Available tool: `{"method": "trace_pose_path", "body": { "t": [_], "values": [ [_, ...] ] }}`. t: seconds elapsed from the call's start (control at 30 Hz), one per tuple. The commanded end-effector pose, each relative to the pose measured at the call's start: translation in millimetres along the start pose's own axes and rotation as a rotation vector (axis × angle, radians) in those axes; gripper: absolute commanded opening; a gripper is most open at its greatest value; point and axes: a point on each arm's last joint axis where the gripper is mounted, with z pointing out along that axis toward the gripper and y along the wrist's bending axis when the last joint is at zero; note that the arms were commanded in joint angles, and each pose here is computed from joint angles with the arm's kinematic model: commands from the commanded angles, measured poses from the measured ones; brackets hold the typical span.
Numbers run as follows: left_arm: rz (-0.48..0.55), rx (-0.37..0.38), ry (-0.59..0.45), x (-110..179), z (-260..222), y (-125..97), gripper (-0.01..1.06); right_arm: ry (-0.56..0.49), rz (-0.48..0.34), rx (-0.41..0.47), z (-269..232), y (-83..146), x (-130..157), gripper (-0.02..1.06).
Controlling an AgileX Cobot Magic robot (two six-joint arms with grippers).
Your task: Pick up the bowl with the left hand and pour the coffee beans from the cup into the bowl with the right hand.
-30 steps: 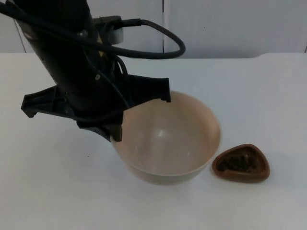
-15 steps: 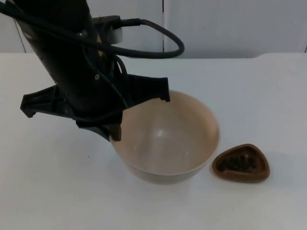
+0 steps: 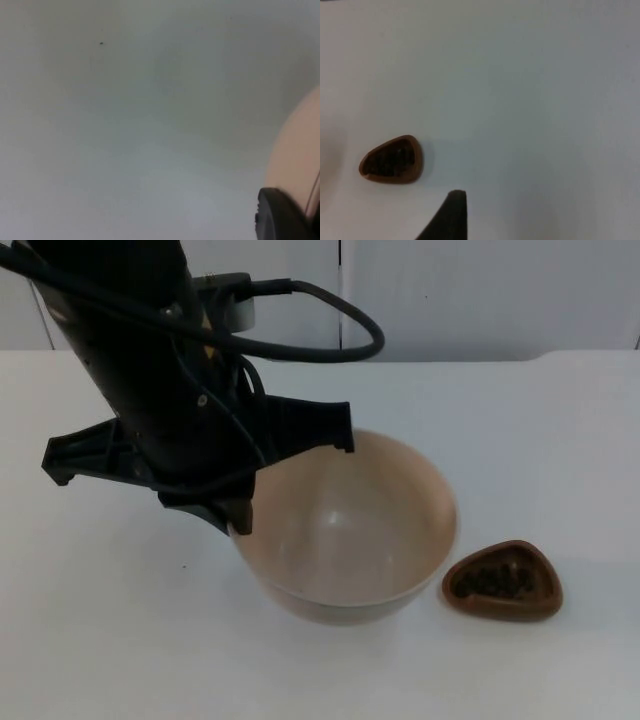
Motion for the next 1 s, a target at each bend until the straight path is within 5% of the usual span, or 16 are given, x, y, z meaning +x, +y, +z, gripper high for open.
{"method": "trace_pose_path", "body": {
  "t": [0.0, 0.43, 0.97],
  "values": [
    [0.002, -0.003, -0.003, 2, -2, 0, 0.0, -0.001, 0.002, 0.007, 4, 0, -12, 1.05],
    [-0.001, -0.002, 0.001, 2, -2, 0, 0.0, 0.083, -0.06, 0.008, 38, 5, -79, 1.05],
    [-0.001, -0.002, 0.001, 2, -2, 0, 0.0, 0.387, -0.095, -0.096, 134, 29, -85, 1.05]
  ]
}}
